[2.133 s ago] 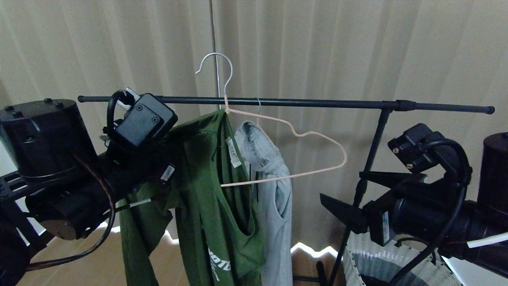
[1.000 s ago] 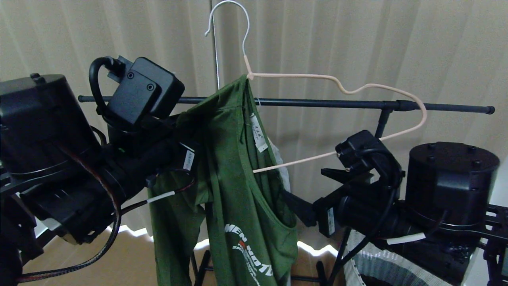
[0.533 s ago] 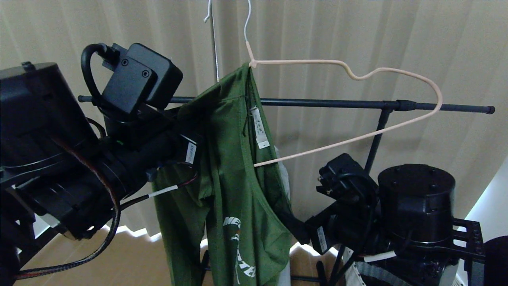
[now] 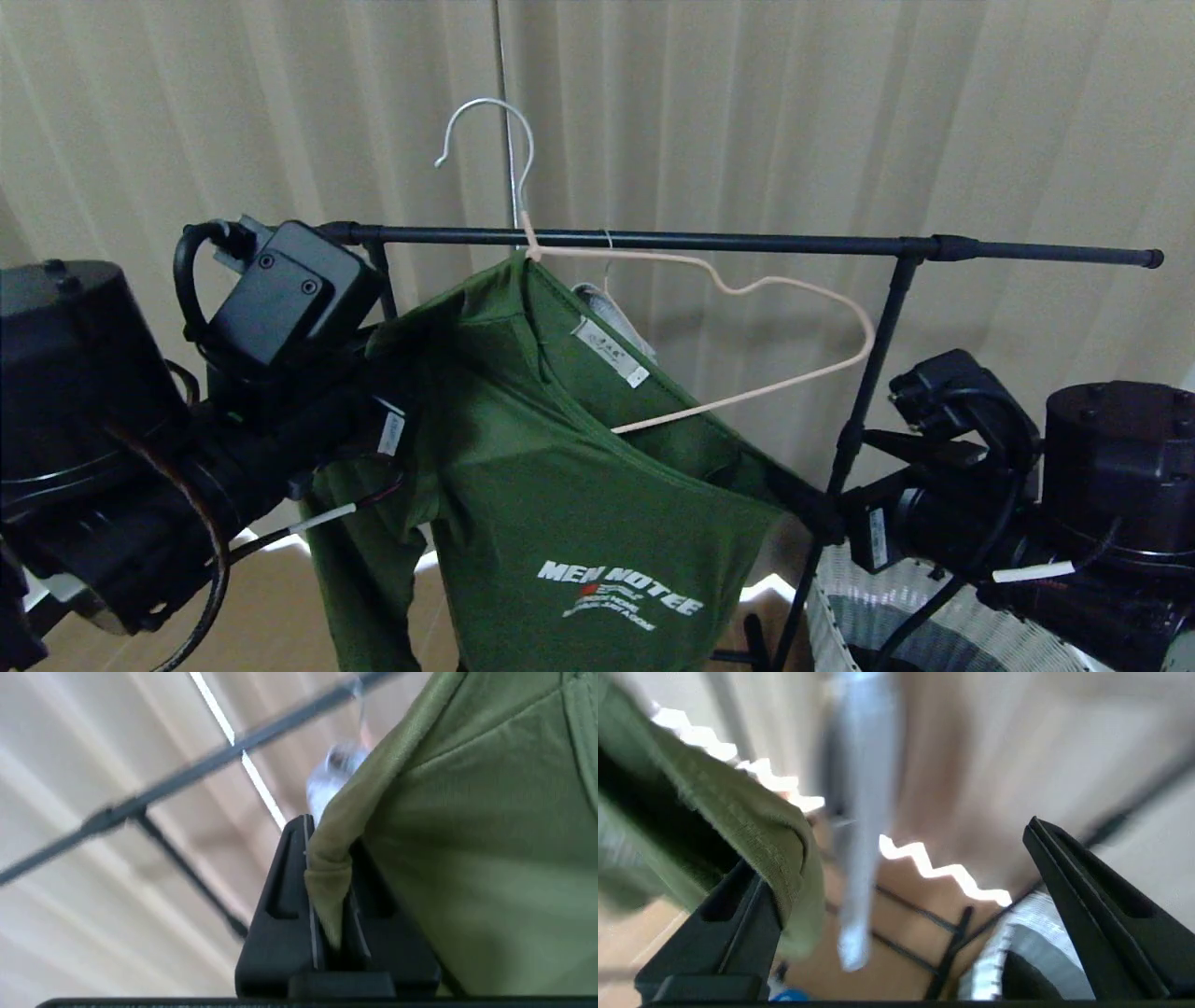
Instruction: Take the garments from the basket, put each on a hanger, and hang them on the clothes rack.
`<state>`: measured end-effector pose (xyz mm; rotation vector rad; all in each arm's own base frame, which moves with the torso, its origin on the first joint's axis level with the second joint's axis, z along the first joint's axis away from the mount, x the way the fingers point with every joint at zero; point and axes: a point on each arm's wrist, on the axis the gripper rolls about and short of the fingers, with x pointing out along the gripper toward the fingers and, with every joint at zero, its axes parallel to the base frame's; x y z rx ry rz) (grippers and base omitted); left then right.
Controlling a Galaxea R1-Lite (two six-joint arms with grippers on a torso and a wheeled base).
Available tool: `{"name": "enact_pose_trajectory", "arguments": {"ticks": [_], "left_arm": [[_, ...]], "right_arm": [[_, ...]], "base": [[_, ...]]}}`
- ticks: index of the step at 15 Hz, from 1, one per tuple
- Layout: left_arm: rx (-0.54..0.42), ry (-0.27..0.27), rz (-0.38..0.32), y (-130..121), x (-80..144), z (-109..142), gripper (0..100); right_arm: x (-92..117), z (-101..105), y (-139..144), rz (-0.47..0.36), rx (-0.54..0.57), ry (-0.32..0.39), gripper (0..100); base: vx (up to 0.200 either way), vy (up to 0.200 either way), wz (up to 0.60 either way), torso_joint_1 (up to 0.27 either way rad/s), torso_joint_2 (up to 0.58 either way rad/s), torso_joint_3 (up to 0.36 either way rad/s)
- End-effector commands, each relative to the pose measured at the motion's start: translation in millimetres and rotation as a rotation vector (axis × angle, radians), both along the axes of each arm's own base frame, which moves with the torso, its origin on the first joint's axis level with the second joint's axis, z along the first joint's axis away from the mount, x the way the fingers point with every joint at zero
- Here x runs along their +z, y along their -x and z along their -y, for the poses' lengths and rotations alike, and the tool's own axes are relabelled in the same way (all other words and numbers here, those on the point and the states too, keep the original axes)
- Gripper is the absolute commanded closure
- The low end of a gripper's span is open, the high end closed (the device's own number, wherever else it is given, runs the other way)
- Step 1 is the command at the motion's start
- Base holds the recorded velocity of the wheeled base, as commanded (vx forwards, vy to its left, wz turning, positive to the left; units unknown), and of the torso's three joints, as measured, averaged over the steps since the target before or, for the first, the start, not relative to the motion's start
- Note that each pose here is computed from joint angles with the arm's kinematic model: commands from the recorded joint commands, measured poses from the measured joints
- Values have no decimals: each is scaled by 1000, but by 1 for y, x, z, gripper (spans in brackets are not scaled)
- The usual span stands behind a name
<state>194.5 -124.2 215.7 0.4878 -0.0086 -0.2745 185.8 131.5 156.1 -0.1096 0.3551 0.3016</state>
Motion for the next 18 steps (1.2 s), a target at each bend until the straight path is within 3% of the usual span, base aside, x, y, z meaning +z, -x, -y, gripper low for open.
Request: {"name": "enact_pose_trajectory", "arguments": {"ticks": [1, 7, 9, 12, 16, 18], "left_arm": [[35, -36, -20, 7, -10, -14, 100], [72, -189, -62, 14, -33, -31, 100], [86, -212, -57, 14, -33, -35, 100], [59, -211, -55, 15, -33, -35, 100], [65, -166, 2, 4, -17, -29, 100], [63, -150, 41, -3, -14, -25, 100]], "right_arm": [[11, 13, -5, 40, -58, -28, 0], [33, 14, -18, 103, -94, -67, 0], [37, 16, -20, 124, -93, -43, 0], [44, 18, -21, 158, -77, -6, 0], [51, -2, 1, 206, 131, 50, 0], [53, -6, 4, 242, 226, 110, 0]], "base": [[0, 0, 0, 0, 0, 0], [0, 0, 0, 0, 0, 0], [0, 0, 0, 0, 0, 0], [0, 0, 0, 0, 0, 0], [0, 0, 0, 0, 0, 0], [0, 0, 0, 0, 0, 0]]}}
